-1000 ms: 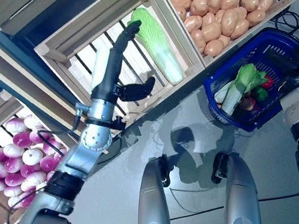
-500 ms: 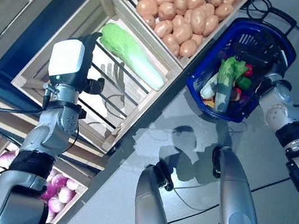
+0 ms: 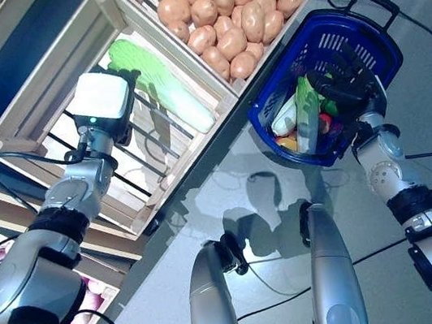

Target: Put vegetables into the basket

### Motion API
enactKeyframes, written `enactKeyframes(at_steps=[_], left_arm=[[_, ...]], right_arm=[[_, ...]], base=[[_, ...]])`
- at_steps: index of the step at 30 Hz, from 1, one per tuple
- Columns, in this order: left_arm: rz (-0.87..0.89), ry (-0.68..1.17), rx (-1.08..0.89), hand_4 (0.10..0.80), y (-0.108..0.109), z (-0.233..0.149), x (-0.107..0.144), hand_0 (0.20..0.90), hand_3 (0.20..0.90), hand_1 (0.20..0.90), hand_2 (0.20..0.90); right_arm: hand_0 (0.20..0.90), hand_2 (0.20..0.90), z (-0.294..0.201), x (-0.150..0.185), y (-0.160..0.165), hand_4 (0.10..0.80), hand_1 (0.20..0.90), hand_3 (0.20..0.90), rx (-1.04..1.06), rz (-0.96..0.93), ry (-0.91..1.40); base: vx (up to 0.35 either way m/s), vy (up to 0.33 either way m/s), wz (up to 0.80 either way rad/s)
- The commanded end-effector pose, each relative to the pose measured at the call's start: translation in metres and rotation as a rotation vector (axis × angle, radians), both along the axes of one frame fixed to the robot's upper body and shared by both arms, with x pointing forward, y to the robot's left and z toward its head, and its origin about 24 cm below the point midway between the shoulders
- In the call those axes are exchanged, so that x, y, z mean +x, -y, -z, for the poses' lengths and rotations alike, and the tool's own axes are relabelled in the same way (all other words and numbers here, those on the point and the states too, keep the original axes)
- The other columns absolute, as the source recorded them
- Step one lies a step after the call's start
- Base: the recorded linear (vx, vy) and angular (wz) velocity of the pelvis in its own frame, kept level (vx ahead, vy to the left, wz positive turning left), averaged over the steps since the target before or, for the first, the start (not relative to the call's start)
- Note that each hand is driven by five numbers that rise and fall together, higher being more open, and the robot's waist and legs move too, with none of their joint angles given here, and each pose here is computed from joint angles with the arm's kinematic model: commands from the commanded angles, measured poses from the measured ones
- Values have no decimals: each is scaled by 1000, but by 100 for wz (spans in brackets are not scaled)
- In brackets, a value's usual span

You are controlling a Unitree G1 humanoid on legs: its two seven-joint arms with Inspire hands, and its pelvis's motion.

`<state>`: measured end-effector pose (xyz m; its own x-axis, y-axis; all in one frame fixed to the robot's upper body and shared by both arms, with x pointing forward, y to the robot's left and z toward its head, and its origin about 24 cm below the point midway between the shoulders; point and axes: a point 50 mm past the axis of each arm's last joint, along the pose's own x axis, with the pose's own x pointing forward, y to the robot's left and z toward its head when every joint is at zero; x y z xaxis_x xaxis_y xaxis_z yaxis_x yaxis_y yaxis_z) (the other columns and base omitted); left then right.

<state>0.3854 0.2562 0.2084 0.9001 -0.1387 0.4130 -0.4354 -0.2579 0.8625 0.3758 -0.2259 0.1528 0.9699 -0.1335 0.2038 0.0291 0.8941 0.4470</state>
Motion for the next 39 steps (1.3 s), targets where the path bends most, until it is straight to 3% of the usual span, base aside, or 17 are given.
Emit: enactKeyframes(at_steps=[1, 19, 39], left_arm=[[-72, 281, 117, 800, -3, -77, 1, 900, 900, 900, 900], [-117, 221, 266, 800, -4, -76, 4, 900, 900, 900, 900], [5, 135, 554, 800, 38, -81, 14, 900, 900, 900, 900]], right_arm=[[900, 900, -54, -2, -13, 800, 900, 900, -35, -77, 272], [900, 900, -66, -4, -15, 800, 900, 900, -40, -138, 304], [900, 900, -86, -7, -21, 800, 900, 900, -63, -209, 379]], base=[[-38, 34, -7], [-25, 16, -3], [-27, 5, -1]])
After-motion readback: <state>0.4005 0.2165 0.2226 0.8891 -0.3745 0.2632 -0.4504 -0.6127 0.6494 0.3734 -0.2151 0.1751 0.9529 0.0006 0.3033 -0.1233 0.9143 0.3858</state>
